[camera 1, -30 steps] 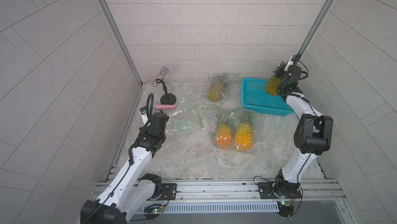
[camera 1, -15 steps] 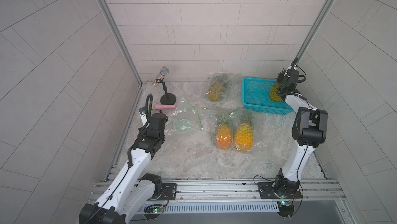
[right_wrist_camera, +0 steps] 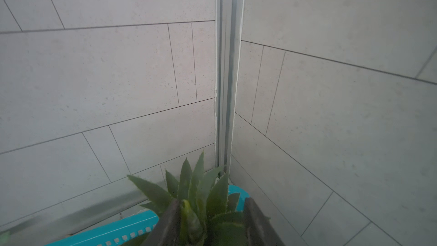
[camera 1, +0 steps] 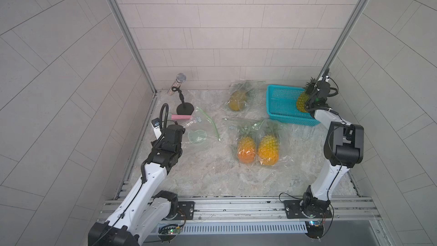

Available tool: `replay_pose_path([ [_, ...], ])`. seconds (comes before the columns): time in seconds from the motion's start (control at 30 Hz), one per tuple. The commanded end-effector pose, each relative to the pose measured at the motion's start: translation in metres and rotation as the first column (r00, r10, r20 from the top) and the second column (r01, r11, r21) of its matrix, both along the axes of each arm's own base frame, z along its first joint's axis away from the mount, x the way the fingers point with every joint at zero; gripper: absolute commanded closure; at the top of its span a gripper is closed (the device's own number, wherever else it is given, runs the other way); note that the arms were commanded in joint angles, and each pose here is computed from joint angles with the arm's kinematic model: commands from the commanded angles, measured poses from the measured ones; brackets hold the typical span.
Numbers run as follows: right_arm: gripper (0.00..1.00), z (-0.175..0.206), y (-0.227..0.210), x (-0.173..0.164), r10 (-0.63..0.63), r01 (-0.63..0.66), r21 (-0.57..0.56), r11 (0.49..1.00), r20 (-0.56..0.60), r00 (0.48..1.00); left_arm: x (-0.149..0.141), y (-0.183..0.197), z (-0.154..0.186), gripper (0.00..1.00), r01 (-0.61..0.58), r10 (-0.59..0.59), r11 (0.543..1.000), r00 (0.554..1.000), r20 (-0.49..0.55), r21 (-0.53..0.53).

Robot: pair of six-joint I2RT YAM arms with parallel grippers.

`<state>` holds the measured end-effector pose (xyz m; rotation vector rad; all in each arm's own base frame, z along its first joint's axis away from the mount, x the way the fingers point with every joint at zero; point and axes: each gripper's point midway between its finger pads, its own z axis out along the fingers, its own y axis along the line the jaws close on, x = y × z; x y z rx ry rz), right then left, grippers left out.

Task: Open the zip-top bag and take out the pineapple
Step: Place the pineapple in the basket, then place the zipper food storage bag at the center of the board.

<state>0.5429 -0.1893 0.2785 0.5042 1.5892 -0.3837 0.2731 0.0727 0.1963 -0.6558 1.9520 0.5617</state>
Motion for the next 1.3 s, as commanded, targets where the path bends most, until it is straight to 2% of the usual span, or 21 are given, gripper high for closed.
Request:
replay_pose_path([
  [0.0, 0.48, 0.044, 0.010, -0.021, 0.014, -0.014, 0.008, 1.000, 0.095, 0.995, -0.011, 0.016, -0.001, 1.00, -0.088, 0.089, 0.994, 0.996, -0.019, 0.063],
  [0.3, 0.39, 0.067, 0.062, -0.063, 0.094, -0.096, 0.018, 0.995, 0.072, 0.993, -0.038, 0.043, -0.003, 1.00, -0.246, 0.255, 0.958, 0.966, -0.048, 0.150],
  [0.43, 0.38, 0.069, 0.094, -0.080, 0.165, -0.166, 0.045, 0.985, 0.043, 0.985, -0.043, 0.046, -0.004, 0.99, -0.265, 0.272, 0.953, 0.962, -0.034, 0.146],
  [0.57, 0.38, 0.063, 0.131, -0.097, 0.265, -0.264, 0.110, 0.958, -0.001, 0.964, -0.057, 0.054, -0.005, 0.86, -0.329, 0.337, 0.930, 0.941, -0.025, 0.167],
  [0.6, 0.38, 0.059, 0.142, -0.101, 0.304, -0.300, 0.125, 0.946, -0.016, 0.952, -0.062, 0.057, -0.002, 0.82, -0.353, 0.360, 0.919, 0.933, -0.015, 0.175],
  [0.77, 0.38, 0.035, 0.199, -0.119, 0.468, -0.445, 0.203, 0.872, -0.086, 0.879, -0.069, 0.060, 0.011, 0.23, -0.378, 0.379, 0.911, 0.925, 0.030, 0.166],
  [0.83, 0.37, 0.023, 0.222, -0.126, 0.526, -0.490, 0.230, 0.841, -0.134, 0.840, -0.069, 0.059, 0.020, 0.08, -0.367, 0.364, 0.919, 0.930, 0.044, 0.146],
  [0.9, 0.38, 0.012, 0.242, -0.131, 0.577, -0.530, 0.259, 0.807, -0.162, 0.800, -0.069, 0.058, 0.029, 0.02, -0.357, 0.352, 0.925, 0.934, 0.056, 0.132],
  [1.0, 0.38, 0.000, 0.273, -0.140, 0.665, -0.597, 0.313, 0.739, -0.192, 0.722, -0.056, 0.047, 0.039, 0.02, -0.247, 0.245, 0.965, 0.969, 0.033, 0.087],
  [1.07, 0.38, -0.010, 0.295, -0.145, 0.723, -0.638, 0.351, 0.685, -0.219, 0.655, -0.037, 0.027, 0.037, 0.02, -0.095, 0.095, 0.995, 0.995, 0.016, 0.003],
  [1.1, 0.38, -0.015, 0.307, -0.149, 0.753, -0.659, 0.371, 0.654, -0.232, 0.617, -0.029, 0.013, 0.040, 0.02, 0.004, -0.001, 0.998, 0.999, 0.041, -0.060],
  [1.17, 0.38, -0.025, 0.328, -0.153, 0.798, -0.688, 0.406, 0.601, -0.247, 0.550, -0.013, -0.018, 0.039, 0.02, 0.172, -0.159, 0.969, 0.984, 0.081, -0.180],
  [1.27, 0.39, -0.043, 0.357, -0.160, 0.844, -0.713, 0.452, 0.536, -0.286, 0.454, 0.002, -0.060, 0.039, 0.02, 0.361, -0.337, 0.879, 0.932, 0.130, -0.310],
])
